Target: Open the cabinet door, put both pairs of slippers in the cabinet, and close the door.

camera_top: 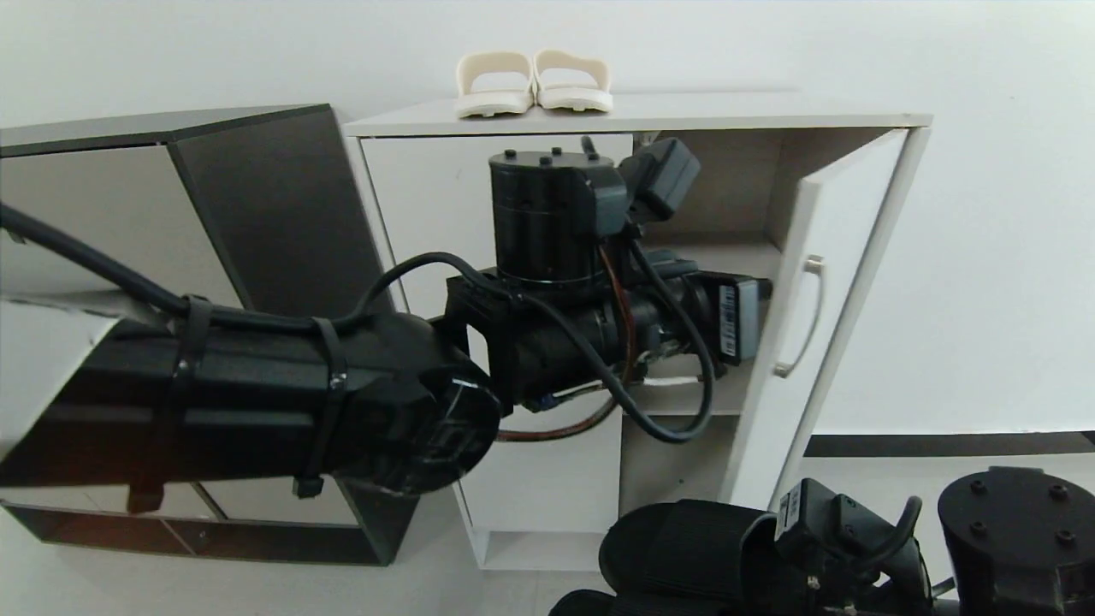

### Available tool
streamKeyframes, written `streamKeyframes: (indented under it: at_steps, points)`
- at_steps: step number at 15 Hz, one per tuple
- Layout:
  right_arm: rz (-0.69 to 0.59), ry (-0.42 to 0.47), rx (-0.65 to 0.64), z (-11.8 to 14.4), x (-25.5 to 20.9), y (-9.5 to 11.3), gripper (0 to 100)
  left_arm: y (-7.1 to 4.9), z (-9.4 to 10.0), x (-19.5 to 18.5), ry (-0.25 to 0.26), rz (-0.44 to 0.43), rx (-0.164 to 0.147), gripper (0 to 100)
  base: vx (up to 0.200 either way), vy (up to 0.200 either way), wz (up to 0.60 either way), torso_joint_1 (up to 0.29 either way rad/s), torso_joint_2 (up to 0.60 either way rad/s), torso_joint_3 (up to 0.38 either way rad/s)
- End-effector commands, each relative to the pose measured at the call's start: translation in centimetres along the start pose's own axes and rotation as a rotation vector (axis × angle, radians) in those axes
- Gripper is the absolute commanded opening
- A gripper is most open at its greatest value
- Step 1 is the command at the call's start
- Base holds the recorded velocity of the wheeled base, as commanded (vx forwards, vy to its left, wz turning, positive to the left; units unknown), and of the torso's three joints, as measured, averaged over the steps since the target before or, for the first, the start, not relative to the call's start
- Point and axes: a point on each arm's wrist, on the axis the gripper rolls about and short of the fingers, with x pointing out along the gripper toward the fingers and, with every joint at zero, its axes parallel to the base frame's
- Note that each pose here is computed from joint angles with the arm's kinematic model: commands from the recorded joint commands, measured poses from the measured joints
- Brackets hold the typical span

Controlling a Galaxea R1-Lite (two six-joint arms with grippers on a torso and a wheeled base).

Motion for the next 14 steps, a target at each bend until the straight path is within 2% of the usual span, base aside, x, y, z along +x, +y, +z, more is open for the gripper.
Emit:
streamKeyframes:
  at_steps: [1,2,3,4,6,7,8,9,10,11,12,13,14]
  points:
    - [0.019,0.006,-0.008,-0.1,0.1,0.4,0,-1.5,0.1,-0.2,-0.018,-0.023,0.008,0,0.0,0.0,0.0,0.0,0.0,0.0]
    - [0.014,0.002,-0.007,0.0,0.2,0.4,0,-1.1,0.1,-0.3,-0.046,0.002,0.013,0,0.0,0.0,0.0,0.0,0.0,0.0]
    - [-0.014,-0.001,-0.003,0.2,0.5,0.1,0,0.1,0.6,-0.7,-0.109,0.077,0.022,0,0.0,0.0,0.0,0.0,0.0,0.0]
    - [-0.116,-0.004,0.015,0.6,1.0,-0.8,0,1.3,1.2,-1.2,-0.194,0.165,0.03,0,0.0,0.0,0.0,0.0,0.0,0.0]
    - [-0.352,-0.013,0.063,1.4,1.8,-3.4,0,3.3,2.3,-4.0,-0.31,0.385,0.05,0,0.0,0.0,0.0,0.0,0.0,0.0]
    - [-0.444,-0.021,0.095,1.7,2.2,-4.4,0,4.2,2.5,-7.3,-0.305,0.496,0.082,0,0.0,0.0,0.0,0.0,0.0,0.0]
    - [-0.506,-0.035,0.126,2.1,2.7,-5.0,0,4.8,2.1,-10.7,-0.273,0.584,0.127,0,0.0,0.0,0.0,0.0,0.0,0.0]
    - [-0.603,-0.07,0.183,3.1,3.8,-5.7,0,4.3,0.7,-17.6,-0.212,0.773,0.212,0,0.0,0.0,0.0,0.0,0.0,0.0]
    - [-0.667,-0.064,0.192,3.0,4.3,-6.3,0,3.0,-0.3,-20.9,-0.199,0.841,0.244,0,0.0,0.0,0.0,0.0,0.0,0.0]
    - [-0.706,-0.073,0.194,3.2,4.3,-6.6,0,1.6,-1.8,-24.1,-0.175,0.869,0.257,0,0.0,0.0,0.0,0.0,0.0,0.0]
    - [-0.71,-0.077,0.196,3.2,4.2,-6.7,0,1.0,-3.1,-25.8,-0.141,0.906,0.252,0,0.0,0.0,0.0,0.0,0.0,0.0]
    - [-0.717,-0.078,0.199,3.2,4.1,-6.9,0,0.3,-5.9,-29.2,-0.073,1.067,0.242,0,0.0,0.0,0.0,0.0,0.0,0.0]
    - [-0.717,-0.075,0.198,3.1,4.1,-6.8,0,0.2,-8.1,-32.0,-0.019,1.182,0.231,0,0.0,0.0,0.0,0.0,0.0,0.0]
